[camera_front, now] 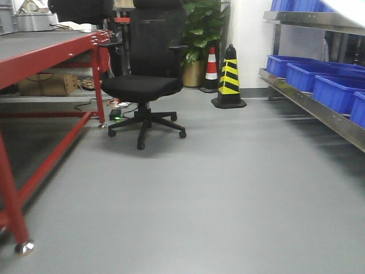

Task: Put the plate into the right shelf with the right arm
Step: 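Drive the base to the shelf rack holding the plate in the right gripper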

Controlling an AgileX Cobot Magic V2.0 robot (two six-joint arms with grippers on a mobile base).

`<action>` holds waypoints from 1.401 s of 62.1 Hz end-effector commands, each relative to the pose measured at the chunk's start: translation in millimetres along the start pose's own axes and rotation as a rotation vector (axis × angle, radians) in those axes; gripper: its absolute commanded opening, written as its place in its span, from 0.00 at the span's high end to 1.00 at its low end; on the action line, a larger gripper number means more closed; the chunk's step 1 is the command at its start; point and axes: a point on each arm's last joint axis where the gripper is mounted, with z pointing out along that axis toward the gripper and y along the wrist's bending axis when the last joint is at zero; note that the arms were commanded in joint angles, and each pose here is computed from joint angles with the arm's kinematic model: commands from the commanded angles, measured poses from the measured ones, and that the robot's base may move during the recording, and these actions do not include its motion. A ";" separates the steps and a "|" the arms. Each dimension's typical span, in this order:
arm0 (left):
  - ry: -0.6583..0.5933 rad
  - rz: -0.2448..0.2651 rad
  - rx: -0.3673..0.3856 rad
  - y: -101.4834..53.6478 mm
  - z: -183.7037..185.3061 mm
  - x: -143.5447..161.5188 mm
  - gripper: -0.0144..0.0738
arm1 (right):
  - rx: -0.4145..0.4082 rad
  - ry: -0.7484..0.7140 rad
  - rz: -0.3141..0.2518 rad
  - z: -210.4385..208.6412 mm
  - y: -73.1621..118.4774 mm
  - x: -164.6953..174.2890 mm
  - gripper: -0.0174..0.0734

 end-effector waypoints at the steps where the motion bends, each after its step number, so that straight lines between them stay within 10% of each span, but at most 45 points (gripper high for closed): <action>1: -0.082 -0.009 -0.003 0.3 -0.2 -4.8 0.89 | 0.031 -0.120 -0.007 -0.2 -3.0 -18.6 0.73; 87: -0.082 -0.009 -0.003 0.3 -0.2 -4.8 0.89 | 0.031 -0.122 -0.007 -0.1 -3.0 -18.7 0.73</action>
